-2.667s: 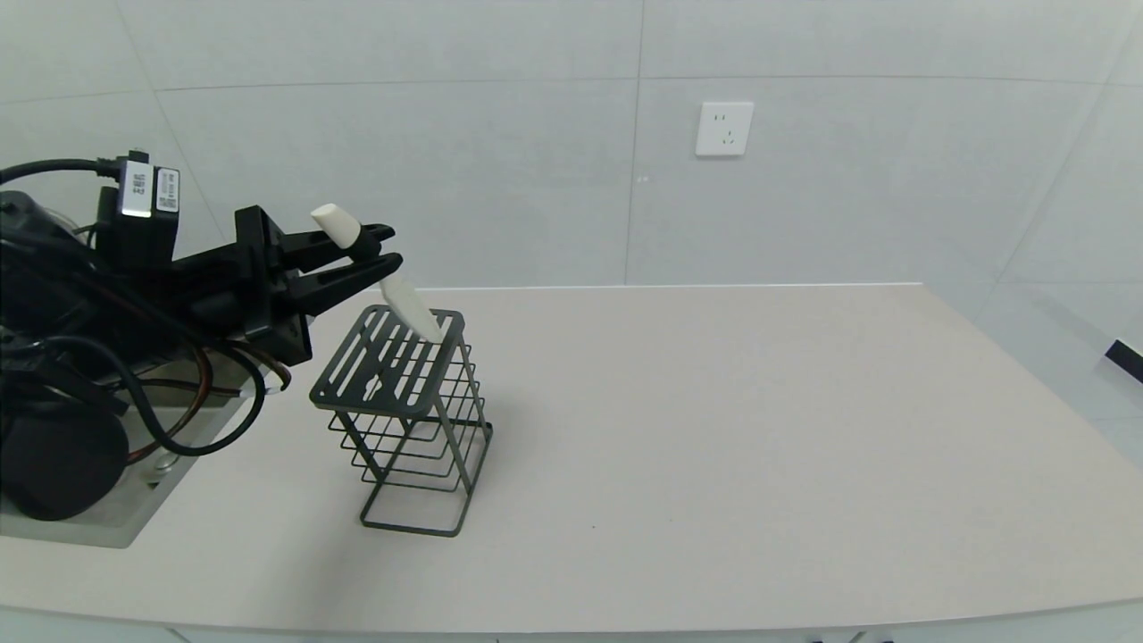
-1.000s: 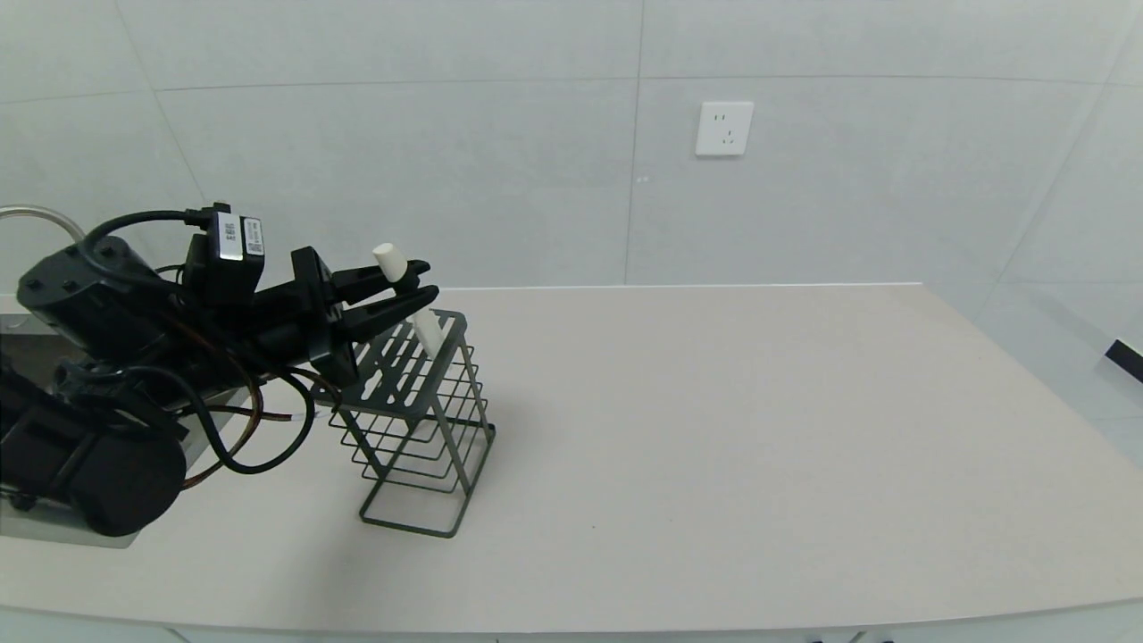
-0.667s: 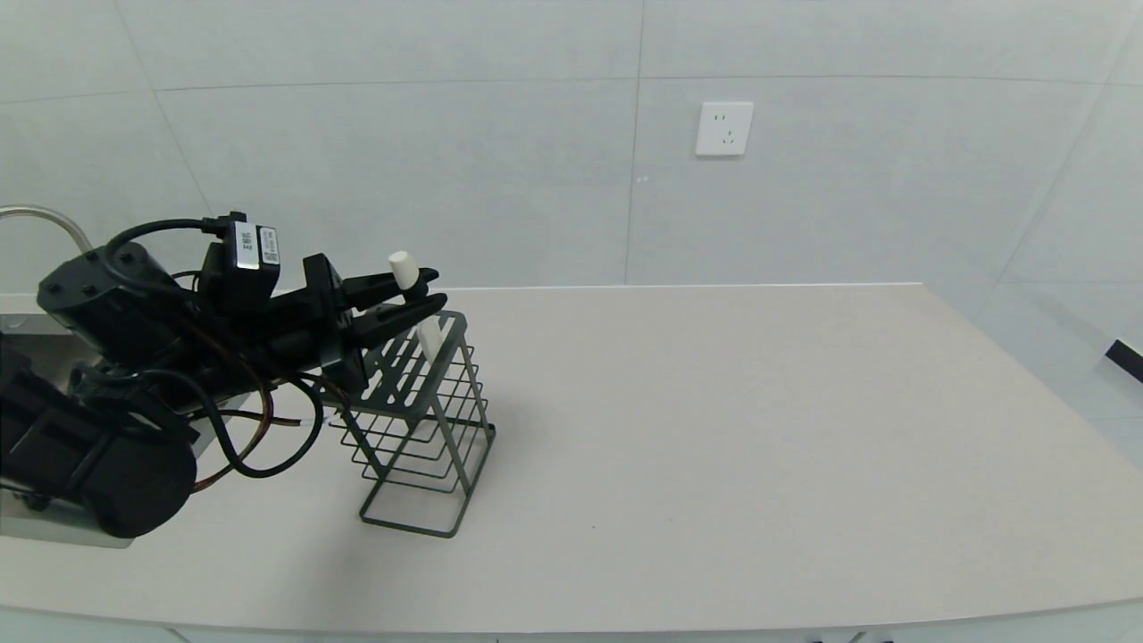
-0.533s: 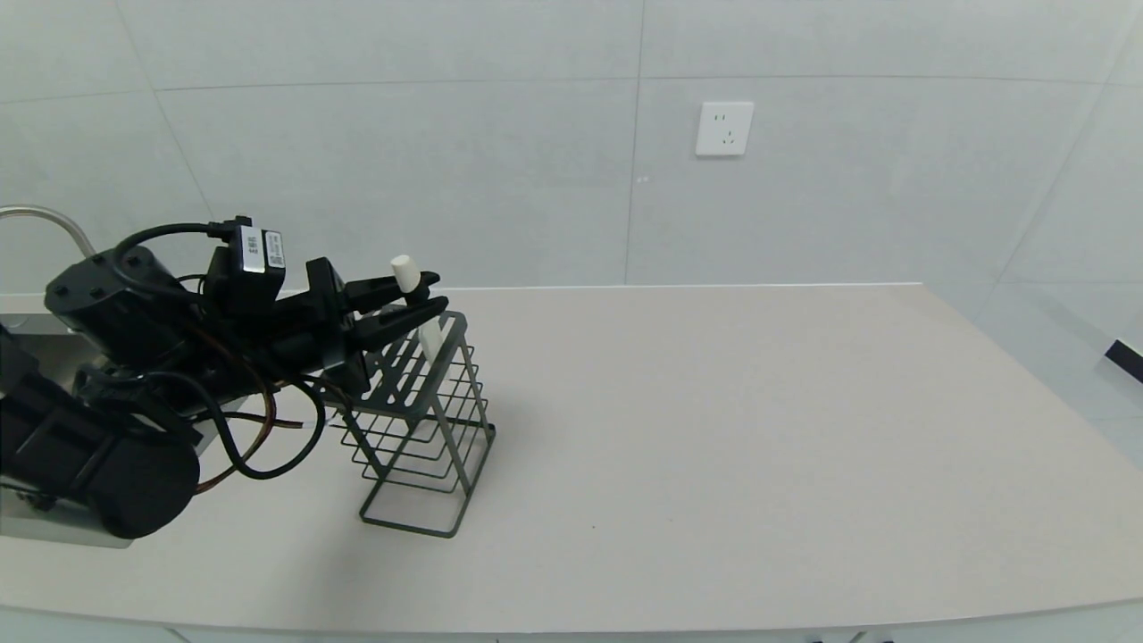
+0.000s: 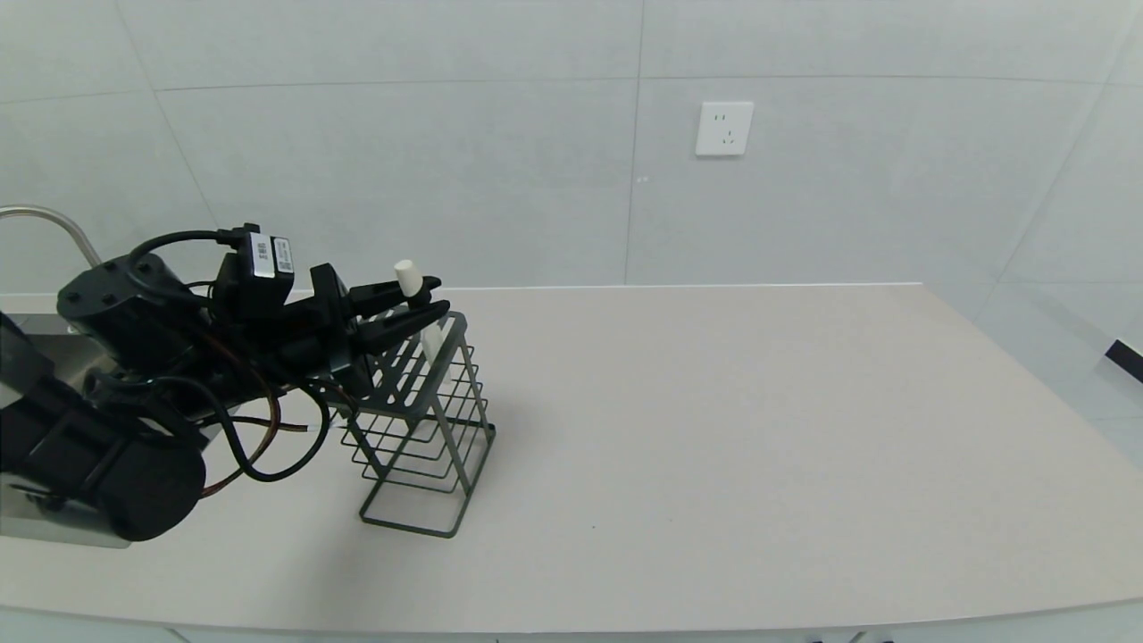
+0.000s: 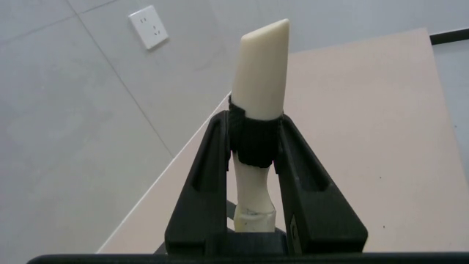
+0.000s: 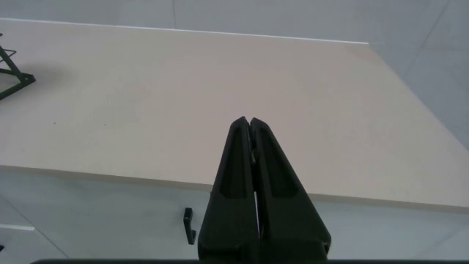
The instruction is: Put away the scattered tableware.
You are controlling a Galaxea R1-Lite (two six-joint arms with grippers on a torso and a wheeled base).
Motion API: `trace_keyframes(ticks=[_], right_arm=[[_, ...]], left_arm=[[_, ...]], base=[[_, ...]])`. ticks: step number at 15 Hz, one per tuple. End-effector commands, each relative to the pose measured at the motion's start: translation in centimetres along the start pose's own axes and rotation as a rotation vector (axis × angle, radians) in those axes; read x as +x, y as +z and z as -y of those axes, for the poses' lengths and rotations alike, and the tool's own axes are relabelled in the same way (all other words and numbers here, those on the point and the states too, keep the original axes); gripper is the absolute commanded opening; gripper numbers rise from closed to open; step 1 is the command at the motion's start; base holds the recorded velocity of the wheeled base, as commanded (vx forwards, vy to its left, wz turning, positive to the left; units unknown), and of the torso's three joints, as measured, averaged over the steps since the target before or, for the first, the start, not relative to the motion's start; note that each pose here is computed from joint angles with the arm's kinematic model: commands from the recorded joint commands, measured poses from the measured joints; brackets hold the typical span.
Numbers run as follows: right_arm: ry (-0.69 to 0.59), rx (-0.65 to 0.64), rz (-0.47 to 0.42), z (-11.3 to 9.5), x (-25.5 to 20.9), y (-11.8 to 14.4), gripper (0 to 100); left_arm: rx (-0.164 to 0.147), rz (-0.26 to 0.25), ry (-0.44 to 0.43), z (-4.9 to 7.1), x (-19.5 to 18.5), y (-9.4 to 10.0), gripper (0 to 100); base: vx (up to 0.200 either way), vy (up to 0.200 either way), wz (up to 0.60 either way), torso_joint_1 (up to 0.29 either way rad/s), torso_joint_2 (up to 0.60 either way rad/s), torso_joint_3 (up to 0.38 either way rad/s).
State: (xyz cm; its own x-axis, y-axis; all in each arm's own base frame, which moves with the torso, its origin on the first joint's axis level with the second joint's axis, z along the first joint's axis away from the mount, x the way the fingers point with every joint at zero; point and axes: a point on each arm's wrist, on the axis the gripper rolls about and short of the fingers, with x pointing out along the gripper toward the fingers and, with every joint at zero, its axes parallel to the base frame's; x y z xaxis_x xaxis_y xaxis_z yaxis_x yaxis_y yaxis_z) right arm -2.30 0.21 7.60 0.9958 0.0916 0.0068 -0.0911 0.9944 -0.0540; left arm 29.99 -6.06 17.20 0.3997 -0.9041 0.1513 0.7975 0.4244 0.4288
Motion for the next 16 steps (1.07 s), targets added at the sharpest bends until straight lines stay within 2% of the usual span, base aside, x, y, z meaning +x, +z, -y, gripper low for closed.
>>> trace_keyframes(ticks=[1,4,16], right_arm=[[0.000,0.000,-0.001,0.0,0.0,0.0,0],[0.000,0.000,-0.001,0.0,0.0,0.0,0],[-0.001,0.000,-0.001,0.0,0.0,0.0,0]], left_arm=[[-0.008,-0.006,0.001,0.1,-0.1,-0.2,0],[-0.024,-0.021,0.023,0.2,-0.1,-0.8,0],[-0.057,-0.043,0.022,0.3,0.1,-2.1,0]], base=[[0.000,0.000,0.00,0.000,0.00,0.000],[0.000,0.000,0.00,0.000,0.00,0.000],[0.000,0.000,0.00,0.000,0.00,0.000]])
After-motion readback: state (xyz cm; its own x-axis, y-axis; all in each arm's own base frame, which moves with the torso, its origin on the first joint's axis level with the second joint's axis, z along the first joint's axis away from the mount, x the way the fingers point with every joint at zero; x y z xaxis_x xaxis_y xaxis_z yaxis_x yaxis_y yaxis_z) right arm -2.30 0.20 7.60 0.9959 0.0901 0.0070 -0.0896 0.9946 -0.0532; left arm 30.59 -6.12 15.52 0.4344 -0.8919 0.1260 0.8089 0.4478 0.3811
